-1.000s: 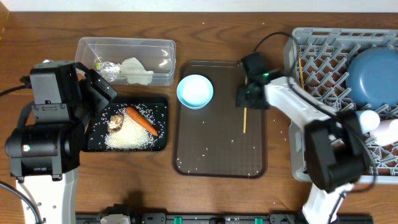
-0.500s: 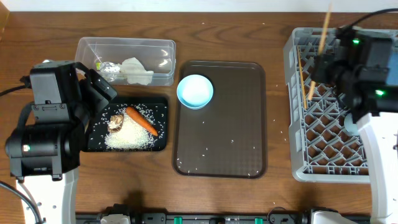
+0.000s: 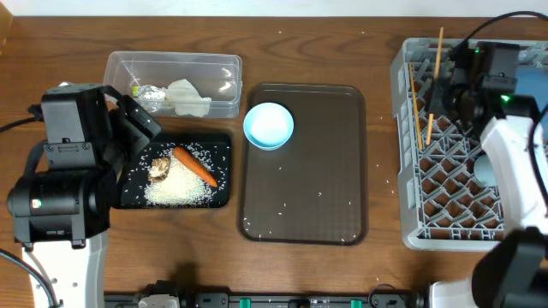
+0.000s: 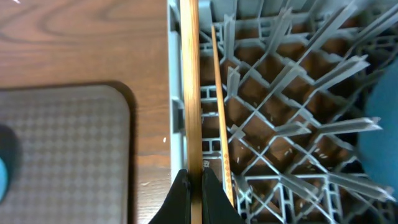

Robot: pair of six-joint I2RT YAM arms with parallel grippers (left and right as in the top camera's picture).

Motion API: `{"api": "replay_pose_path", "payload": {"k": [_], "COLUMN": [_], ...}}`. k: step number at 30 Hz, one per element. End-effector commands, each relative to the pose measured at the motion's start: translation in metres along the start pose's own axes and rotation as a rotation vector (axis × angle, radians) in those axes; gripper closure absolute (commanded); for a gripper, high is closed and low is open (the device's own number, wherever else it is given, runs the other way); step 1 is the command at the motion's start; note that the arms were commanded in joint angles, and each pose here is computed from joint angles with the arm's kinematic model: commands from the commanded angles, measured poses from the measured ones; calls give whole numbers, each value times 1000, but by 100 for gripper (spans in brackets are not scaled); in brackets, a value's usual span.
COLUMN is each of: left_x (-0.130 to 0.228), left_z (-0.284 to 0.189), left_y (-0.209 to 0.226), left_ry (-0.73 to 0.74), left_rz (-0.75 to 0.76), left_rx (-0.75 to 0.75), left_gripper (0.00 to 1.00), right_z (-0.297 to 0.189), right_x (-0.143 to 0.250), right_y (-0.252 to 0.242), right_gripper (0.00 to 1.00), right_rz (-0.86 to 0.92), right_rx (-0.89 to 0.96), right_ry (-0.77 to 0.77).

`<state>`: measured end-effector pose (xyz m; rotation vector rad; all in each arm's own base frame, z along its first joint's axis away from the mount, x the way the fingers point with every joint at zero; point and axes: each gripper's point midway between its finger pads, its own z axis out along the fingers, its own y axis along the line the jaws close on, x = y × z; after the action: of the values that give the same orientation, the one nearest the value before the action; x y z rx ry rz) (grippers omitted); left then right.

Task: Sort waste into correct bins and load items into the dishwasher rack
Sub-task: 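Carry the second chopstick right and insert it into the rack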

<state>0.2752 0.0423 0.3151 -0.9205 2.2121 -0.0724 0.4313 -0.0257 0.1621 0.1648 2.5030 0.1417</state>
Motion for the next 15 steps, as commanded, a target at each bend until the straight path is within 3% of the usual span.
{"api": "replay_pose_path", "payload": {"k": [1, 5, 6, 8, 9, 10, 15], "left_x": [-2, -2, -2, -2, -2, -2, -2], "left_z": [0, 0, 0, 0, 0, 0, 0], "left_y": [2, 2, 2, 2, 2, 2, 2], "left_ry": [-7, -7, -7, -7, -7, -7, -7], "left_rz": [0, 0, 0, 0, 0, 0, 0], "left_rx": [-13, -13, -13, -13, -13, -13, -13], "left_gripper": [2, 2, 2, 2, 2, 2, 2], "right_z": [10, 13, 13, 13, 13, 13, 8], "right_x": [2, 3, 3, 3, 3, 3, 3], "right_y": [-11, -12, -12, -12, -12, -11, 5], "right_gripper": [99, 97, 86, 52, 29, 18, 10], "right_rz": [-7, -8, -8, -8, -8, -9, -10], "right_rx": [38, 38, 38, 38, 38, 34, -52], "right_ry": [15, 21, 21, 22, 22, 21, 19]}}
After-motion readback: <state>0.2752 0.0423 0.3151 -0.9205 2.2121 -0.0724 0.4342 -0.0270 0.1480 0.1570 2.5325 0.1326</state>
